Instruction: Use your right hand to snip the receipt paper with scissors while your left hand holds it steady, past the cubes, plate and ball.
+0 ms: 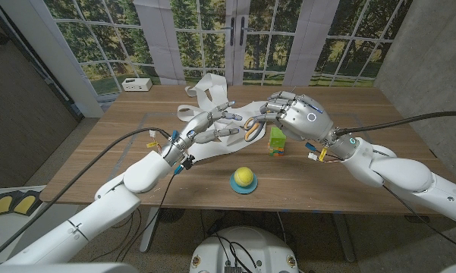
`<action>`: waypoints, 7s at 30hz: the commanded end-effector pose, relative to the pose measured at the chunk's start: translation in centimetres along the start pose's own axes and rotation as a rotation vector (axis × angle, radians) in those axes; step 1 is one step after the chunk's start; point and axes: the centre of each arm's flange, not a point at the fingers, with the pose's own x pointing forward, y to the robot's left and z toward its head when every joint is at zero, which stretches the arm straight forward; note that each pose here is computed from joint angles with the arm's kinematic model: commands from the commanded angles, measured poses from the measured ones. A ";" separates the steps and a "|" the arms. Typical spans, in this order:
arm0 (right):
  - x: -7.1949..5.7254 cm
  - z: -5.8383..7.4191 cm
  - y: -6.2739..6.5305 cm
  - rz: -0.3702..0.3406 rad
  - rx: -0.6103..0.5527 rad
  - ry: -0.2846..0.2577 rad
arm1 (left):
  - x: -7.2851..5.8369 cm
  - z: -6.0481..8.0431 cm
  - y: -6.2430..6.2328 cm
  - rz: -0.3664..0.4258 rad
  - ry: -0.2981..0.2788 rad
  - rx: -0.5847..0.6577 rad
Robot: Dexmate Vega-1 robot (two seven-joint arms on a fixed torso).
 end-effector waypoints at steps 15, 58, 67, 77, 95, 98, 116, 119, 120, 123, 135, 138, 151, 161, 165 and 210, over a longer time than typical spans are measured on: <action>0.0 0.2 0.4 0.010 -0.022 -0.007 | 1.0 -0.7 -2.2 -0.012 0.014 -0.050; 0.4 1.0 -0.5 -0.016 -0.038 -0.064 | 1.6 0.0 -3.8 -0.076 0.026 -0.014; 0.6 1.2 -0.8 -0.033 -0.043 -0.081 | 1.5 0.0 -3.9 -0.078 0.030 -0.015; 0.8 1.5 -1.0 -0.049 -0.069 -0.118 | 1.5 0.1 -4.1 -0.084 0.020 -0.013; 1.2 2.1 -0.7 -0.059 -0.073 -0.164 | 1.7 0.7 -4.3 -0.085 0.018 0.006; 1.2 2.3 -0.7 -0.063 -0.075 -0.174 | 1.8 0.7 -4.4 -0.088 0.020 0.011; 1.1 2.6 -0.9 -0.070 -0.119 -0.208 | 1.6 0.6 -4.8 -0.070 0.036 0.017; 1.1 2.6 -0.8 -0.072 -0.125 -0.214 | 1.7 0.5 -4.9 -0.072 0.037 0.016; 1.1 2.5 -0.8 -0.072 -0.130 -0.218 | 1.7 0.5 -5.0 -0.073 0.036 0.016; 1.2 2.5 -0.8 -0.076 -0.137 -0.226 | 1.9 0.6 -5.1 -0.078 0.034 0.016; 1.5 2.9 -1.7 -0.108 -0.133 -0.247 | 2.0 0.7 -5.6 -0.086 0.031 0.014; 1.5 3.1 -1.8 -0.112 -0.129 -0.254 | 2.1 0.6 -5.6 -0.084 0.034 0.014; 1.9 3.1 -2.1 -0.112 -0.116 -0.245 | 1.9 0.7 -5.5 -0.080 0.033 0.018; 2.1 3.3 -2.1 -0.119 -0.109 -0.232 | 1.9 0.7 -5.6 -0.066 0.034 0.033; 2.1 3.3 -2.2 -0.120 -0.106 -0.227 | 1.8 0.7 -5.7 -0.051 0.033 0.031; 2.6 3.8 -2.2 -0.086 -0.089 -0.202 | 0.8 -0.6 -6.6 0.142 -0.035 -0.131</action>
